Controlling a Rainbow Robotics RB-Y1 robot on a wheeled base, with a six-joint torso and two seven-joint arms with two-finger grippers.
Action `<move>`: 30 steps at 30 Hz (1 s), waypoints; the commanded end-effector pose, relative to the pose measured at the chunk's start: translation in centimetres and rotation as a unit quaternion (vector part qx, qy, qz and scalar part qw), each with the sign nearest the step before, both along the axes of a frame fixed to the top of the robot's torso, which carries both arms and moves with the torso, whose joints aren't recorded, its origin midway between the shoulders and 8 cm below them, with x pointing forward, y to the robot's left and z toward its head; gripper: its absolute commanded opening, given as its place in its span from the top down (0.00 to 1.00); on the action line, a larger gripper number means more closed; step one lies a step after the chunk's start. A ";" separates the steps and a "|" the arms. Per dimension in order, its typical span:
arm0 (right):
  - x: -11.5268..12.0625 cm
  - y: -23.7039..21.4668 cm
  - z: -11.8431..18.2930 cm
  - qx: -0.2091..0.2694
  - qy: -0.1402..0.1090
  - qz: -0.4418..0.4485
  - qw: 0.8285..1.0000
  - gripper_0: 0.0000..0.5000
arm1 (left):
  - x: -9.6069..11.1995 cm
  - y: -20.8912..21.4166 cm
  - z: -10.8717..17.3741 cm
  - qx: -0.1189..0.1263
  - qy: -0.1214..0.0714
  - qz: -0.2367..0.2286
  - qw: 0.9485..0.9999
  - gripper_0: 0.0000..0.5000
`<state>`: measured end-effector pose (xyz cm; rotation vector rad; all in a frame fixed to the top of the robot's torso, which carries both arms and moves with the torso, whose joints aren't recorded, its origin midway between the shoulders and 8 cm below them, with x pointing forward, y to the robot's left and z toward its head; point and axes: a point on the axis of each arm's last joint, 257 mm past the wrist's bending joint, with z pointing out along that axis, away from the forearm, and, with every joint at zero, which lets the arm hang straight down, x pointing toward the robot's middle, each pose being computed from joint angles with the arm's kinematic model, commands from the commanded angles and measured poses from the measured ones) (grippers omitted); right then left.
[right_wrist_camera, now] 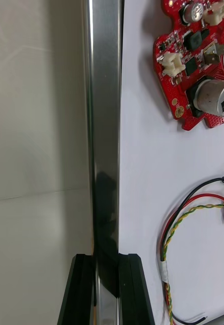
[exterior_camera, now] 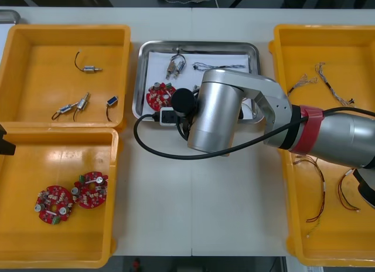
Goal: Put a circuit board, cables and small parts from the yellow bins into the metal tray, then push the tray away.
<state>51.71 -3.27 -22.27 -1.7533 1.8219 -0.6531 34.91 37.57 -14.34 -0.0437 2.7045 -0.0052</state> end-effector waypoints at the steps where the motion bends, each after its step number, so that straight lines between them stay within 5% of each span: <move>1: 1.6 2.6 2.6 -0.001 -0.023 0.038 0.999 1.00 | 1.1 1.3 2.5 0.028 -0.030 -0.007 0.999 0.00; 30: 10.2 2.1 6.1 0.023 -0.093 0.055 0.994 1.00 | 1.1 1.3 2.5 0.028 -0.030 -0.007 0.999 0.00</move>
